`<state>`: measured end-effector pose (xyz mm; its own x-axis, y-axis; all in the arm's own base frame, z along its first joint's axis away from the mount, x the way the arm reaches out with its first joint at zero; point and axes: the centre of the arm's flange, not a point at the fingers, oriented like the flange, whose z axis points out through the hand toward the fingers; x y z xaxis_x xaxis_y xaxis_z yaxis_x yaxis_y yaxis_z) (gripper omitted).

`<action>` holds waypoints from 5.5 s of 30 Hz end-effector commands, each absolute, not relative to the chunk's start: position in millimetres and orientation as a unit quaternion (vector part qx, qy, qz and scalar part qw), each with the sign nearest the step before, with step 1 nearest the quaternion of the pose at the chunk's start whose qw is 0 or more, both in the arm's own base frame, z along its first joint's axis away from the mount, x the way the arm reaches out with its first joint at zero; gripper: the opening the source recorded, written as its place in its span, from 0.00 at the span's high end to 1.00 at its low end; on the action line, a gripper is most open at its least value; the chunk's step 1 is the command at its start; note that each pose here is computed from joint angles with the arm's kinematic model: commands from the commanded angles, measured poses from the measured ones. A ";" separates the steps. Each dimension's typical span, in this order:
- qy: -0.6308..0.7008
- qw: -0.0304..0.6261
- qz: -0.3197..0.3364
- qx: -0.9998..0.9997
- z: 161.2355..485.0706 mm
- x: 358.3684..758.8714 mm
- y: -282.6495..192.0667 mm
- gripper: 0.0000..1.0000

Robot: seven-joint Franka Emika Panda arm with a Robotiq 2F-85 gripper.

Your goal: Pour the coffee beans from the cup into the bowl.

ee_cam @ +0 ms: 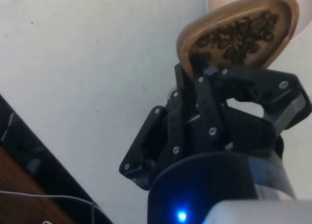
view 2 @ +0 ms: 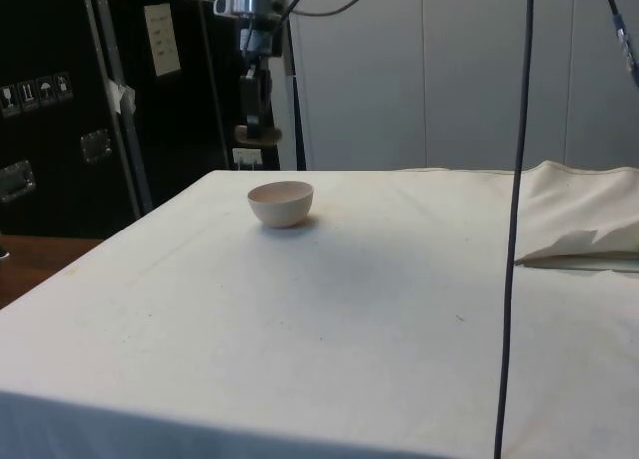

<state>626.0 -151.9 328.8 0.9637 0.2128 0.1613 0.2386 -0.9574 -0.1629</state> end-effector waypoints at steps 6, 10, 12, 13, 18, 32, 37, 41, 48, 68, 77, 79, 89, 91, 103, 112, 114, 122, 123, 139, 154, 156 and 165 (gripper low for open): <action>-0.110 0.115 -0.067 -0.985 321.2 624.7 -159.7 1.00; -0.107 0.123 -0.062 -0.985 315.7 623.8 -163.2 1.00; -0.105 0.125 -0.058 -0.985 312.9 623.3 -164.9 1.00; -0.103 0.128 -0.052 -0.985 310.0 622.6 -167.5 1.00; -0.099 0.135 -0.043 -0.985 308.0 621.5 -170.1 1.00; -0.083 0.182 -0.031 -0.979 300.6 623.3 -177.3 1.00; -0.079 0.198 -0.032 -0.977 295.3 625.9 -182.4 1.00; -0.078 0.205 -0.033 -0.975 293.0 628.0 -187.2 1.00; -0.074 0.221 -0.032 -0.972 289.0 631.1 -203.0 1.00; -0.069 0.280 -0.043 -0.957 280.5 626.4 -220.8 1.00; -0.071 0.311 -0.049 -0.946 278.4 623.6 -228.7 1.00; -0.072 0.317 -0.053 -0.944 278.8 623.1 -230.2 1.00; -0.072 0.345 -0.063 -0.934 274.6 619.2 -235.5 1.00; -0.071 0.354 -0.066 -0.930 272.6 618.1 -237.9 1.00; -0.067 0.383 -0.084 -0.917 267.0 614.7 -240.9 1.00; -0.054 0.401 -0.097 -0.909 257.6 611.1 -240.8 1.00; -0.046 0.407 -0.102 -0.907 254.6 610.8 -241.9 1.00; -0.030 0.416 -0.111 -0.902 246.8 610.5 -243.8 1.00; -0.026 0.418 -0.113 -0.901 245.2 610.3 -244.9 1.00; -0.009 0.413 -0.127 -0.902 245.3 605.7 -261.2 1.00; 0.023 0.454 -0.131 -0.881 233.8 598.6 -269.0 1.00; 0.028 0.456 -0.131 -0.880 231.5 597.4 -271.6 1.00; 0.042 0.460 -0.130 -0.877 226.4 595.1 -277.3 1.00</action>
